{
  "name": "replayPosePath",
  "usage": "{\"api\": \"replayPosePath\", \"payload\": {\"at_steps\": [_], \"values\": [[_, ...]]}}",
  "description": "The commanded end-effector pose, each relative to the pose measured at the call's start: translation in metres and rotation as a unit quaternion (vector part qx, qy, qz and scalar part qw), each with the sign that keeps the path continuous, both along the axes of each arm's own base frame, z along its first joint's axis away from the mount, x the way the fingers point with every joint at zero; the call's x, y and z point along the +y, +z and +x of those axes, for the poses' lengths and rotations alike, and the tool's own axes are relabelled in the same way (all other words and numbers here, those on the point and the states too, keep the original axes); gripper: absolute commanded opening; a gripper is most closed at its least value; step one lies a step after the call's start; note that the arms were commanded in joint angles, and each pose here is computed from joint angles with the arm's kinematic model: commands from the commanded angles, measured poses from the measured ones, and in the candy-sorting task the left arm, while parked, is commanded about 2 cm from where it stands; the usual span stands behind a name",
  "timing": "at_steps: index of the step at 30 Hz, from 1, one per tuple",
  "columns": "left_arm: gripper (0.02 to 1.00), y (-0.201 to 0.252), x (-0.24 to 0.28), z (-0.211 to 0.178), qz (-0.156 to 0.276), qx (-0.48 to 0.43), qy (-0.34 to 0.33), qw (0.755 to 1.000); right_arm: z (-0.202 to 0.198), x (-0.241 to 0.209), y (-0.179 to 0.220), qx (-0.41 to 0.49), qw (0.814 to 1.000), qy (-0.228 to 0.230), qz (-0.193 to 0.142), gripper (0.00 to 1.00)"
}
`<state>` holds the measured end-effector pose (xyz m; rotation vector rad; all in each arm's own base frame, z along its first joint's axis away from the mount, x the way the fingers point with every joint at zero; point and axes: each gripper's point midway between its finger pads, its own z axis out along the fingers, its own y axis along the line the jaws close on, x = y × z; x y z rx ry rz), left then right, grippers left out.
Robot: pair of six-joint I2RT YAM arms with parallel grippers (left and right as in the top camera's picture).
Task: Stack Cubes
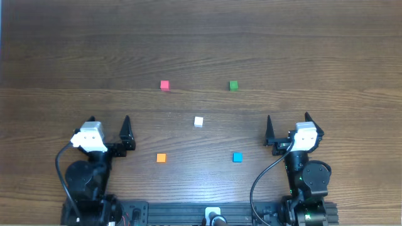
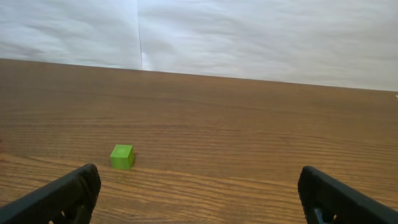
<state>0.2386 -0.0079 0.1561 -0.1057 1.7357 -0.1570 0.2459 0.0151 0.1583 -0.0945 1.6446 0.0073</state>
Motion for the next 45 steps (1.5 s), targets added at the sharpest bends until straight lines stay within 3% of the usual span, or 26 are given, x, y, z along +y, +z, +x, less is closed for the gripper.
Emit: {"api": "replayPosePath", "payload": {"at_steps": [1, 7, 11, 16, 23, 26, 33, 45], "values": [[0.998, 0.057, -0.016, -0.005, -0.006, 0.017, -0.036, 0.999, 0.000, 0.001, -0.001, -0.002, 1.000, 0.003, 0.000, 0.991], [0.998, 0.119, -0.021, 0.039, -0.004, 0.101, -0.040, 0.994, 0.000, 0.001, -0.001, -0.002, 1.000, 0.003, 0.000, 0.993], [0.998, 0.127, -0.034, 0.080, -0.001, 0.169, -0.056, 0.984, 0.000, 0.001, -0.001, -0.002, 1.000, 0.003, 0.000, 0.993], [0.998, 0.100, -0.067, 0.135, -0.002, 0.273, -0.082, 0.958, 0.000, 0.001, -0.001, -0.002, 1.000, 0.003, 0.000, 0.993], [0.991, 0.013, -0.107, 0.190, 0.004, 0.412, -0.090, 0.907, 0.000, 0.001, -0.001, -0.002, 1.000, 0.003, 0.000, 0.993], [0.980, -0.037, -0.123, 0.196, 0.005, 0.467, -0.088, 0.880, 0.000, 0.001, -0.002, -0.001, 1.000, 0.003, 0.000, 0.993], [0.967, -0.099, -0.145, 0.182, 0.019, 0.533, -0.086, 0.841, 0.000, 0.001, -0.001, -0.002, 1.000, 0.003, 0.000, 0.991], [0.904, -0.125, -0.135, 0.172, 0.048, 0.565, -0.048, 0.822, 0.000, 0.001, -0.001, -0.002, 1.000, 0.003, 0.000, 0.991]]}}
